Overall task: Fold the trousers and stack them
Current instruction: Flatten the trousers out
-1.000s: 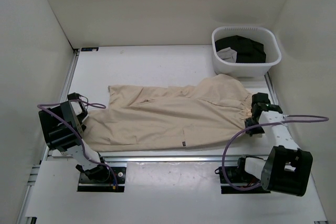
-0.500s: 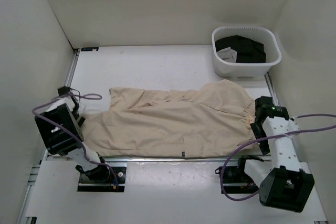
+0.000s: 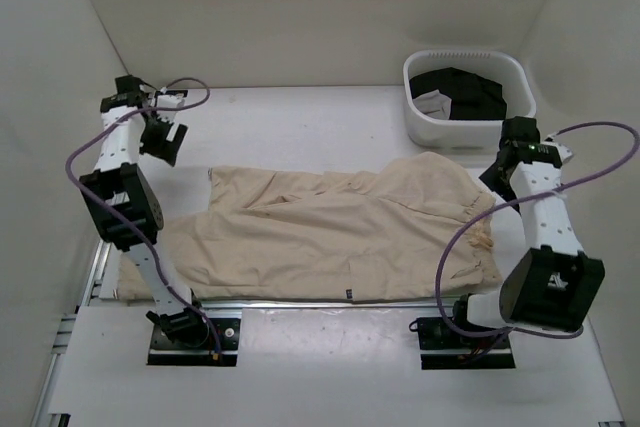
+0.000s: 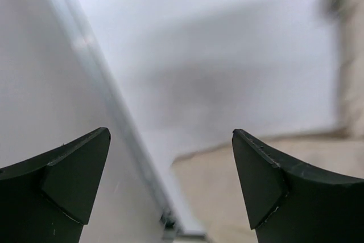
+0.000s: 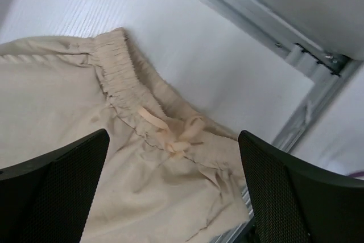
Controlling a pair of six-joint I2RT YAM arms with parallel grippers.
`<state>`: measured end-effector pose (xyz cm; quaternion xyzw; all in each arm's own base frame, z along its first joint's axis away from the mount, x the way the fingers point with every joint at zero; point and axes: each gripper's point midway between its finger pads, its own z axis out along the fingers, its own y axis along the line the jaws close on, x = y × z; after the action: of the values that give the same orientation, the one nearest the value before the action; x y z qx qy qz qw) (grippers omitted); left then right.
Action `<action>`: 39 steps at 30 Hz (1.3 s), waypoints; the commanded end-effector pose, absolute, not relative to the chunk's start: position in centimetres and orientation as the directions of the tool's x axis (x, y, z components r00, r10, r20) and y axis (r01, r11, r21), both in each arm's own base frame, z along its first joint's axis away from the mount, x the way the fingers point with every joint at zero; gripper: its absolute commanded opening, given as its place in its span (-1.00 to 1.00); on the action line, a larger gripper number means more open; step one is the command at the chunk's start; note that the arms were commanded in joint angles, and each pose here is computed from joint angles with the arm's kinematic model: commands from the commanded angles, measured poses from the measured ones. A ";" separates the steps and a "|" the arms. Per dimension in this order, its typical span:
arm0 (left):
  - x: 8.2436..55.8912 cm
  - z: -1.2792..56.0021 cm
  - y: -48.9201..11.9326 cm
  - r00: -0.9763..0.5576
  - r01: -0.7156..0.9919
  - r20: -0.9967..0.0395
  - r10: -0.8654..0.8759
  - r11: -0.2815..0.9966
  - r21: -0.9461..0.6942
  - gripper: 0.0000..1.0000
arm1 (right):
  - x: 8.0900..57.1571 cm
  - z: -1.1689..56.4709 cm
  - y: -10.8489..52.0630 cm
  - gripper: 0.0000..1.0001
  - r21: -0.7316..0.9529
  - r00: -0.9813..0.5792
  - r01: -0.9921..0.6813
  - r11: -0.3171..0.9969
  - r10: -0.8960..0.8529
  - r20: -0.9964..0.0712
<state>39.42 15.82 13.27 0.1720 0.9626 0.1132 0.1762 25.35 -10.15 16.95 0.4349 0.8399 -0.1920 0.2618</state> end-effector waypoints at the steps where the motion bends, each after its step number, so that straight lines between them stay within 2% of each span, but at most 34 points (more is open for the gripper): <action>1: 42.0 12.0 7.4 -0.878 0.337 -0.380 0.291 0.940 -0.058 1.00 | 29.1 15.6 -9.7 0.98 -0.036 -0.548 0.759 0.650 0.609 -0.573; 2: 43.6 12.4 5.6 -0.862 0.367 -0.394 0.318 0.929 -0.054 1.00 | 29.9 14.5 -9.3 0.98 -0.010 -0.561 0.751 0.660 0.630 -0.537; 7: 45.6 8.0 -0.8 -0.859 0.447 -0.333 0.388 0.886 -0.123 1.00 | 31.7 12.7 -9.6 0.98 0.012 -0.557 0.758 0.652 0.656 -0.510; 10: 45.4 5.0 -1.5 -0.870 0.449 -0.266 0.414 0.890 -0.082 1.00 | 32.4 11.5 -10.1 0.98 0.043 -0.549 0.761 0.647 0.678 -0.488; 14: 43.6 0.8 0.5 -0.908 0.404 -0.128 0.399 0.914 -0.021 0.96 | 32.9 8.7 -9.8 0.98 0.119 -0.571 0.751 0.649 0.730 -0.375; 16: 42.2 -0.9 1.6 -0.918 0.391 -0.058 0.391 0.920 0.018 0.58 | 33.3 7.9 -10.1 0.98 0.137 -0.557 0.765 0.629 0.754 -0.349; 17: 42.0 -1.2 1.4 -0.919 0.391 -0.057 0.391 0.920 0.008 0.41 | 33.4 7.6 -10.8 0.98 0.131 -0.546 0.775 0.618 0.759 -0.355; 18: 41.7 -1.4 1.3 -0.919 0.392 -0.052 0.391 0.920 -0.004 0.00 | 33.2 6.9 -11.1 0.98 0.122 -0.537 0.790 0.601 0.774 -0.336; 20: 41.5 -1.3 1.1 -0.919 0.392 -0.057 0.391 0.920 -0.014 -0.49 | 34.2 6.3 -11.0 0.98 0.152 -0.528 0.787 0.598 0.780 -0.336; 21: 41.3 -0.8 1.0 -0.922 0.384 -0.063 0.383 0.923 -0.012 -0.67 | 34.5 5.5 -10.9 0.98 0.155 -0.534 0.786 0.599 0.783 -0.320; 23: 42.3 0.7 1.2 -0.917 0.383 -0.113 0.383 0.924 0.021 -0.72 | 35.6 5.1 -10.7 0.98 0.188 -0.527 0.780 0.596 0.789 -0.317; 25: 42.4 1.8 1.9 -0.913 0.386 -0.119 0.391 0.920 0.065 -0.72 | 36.3 4.1 -10.6 0.98 0.200 -0.504 0.799 0.567 0.813 -0.293; 27: 42.8 2.9 2.7 -0.911 0.378 -0.129 0.391 0.919 0.114 -0.72 | 36.7 2.9 -10.7 0.84 0.198 -0.497 0.807 0.556 0.821 -0.283; 31: 44.4 6.4 4.2 -0.897 0.352 -0.193 0.397 0.907 0.231 -0.72 | 36.2 1.3 -11.2 0.20 0.146 -0.494 0.828 0.541 0.828 -0.265; 32: 44.7 7.7 5.1 -0.896 0.326 -0.219 0.385 0.908 0.263 -0.72 | 35.8 1.0 -11.2 -0.16 0.133 -0.487 0.837 0.531 0.833 -0.262; 35: 46.5 11.9 9.3 -0.892 0.212 -0.299 0.339 0.897 0.387 -0.72 | 34.4 1.2 -11.9 -0.67 0.082 -0.481 0.849 0.522 0.827 -0.291; 36: 46.8 12.6 10.4 -0.891 0.189 -0.309 0.332 0.891 0.412 -0.72 | 34.6 1.9 -11.9 -0.91 0.091 -0.484 0.842 0.532 0.819 -0.307; 37: 47.0 14.0 11.9 -0.888 0.168 -0.312 0.338 0.869 0.465 -0.72 | 34.3 2.1 -12.1 -1.00 0.076 -0.502 0.833 0.548 0.806 -0.315; 39: 47.6 16.4 14.6 -0.881 0.107 -0.342 0.328 0.841 0.530 -0.72 | 34.7 4.0 -12.4 -1.00 0.092 -0.506 0.820 0.566 0.790 -0.346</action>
<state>45.43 8.55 6.32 0.1665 0.9693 0.1406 0.1140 34.96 -11.12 1.82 0.4735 0.8678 -0.0148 0.1500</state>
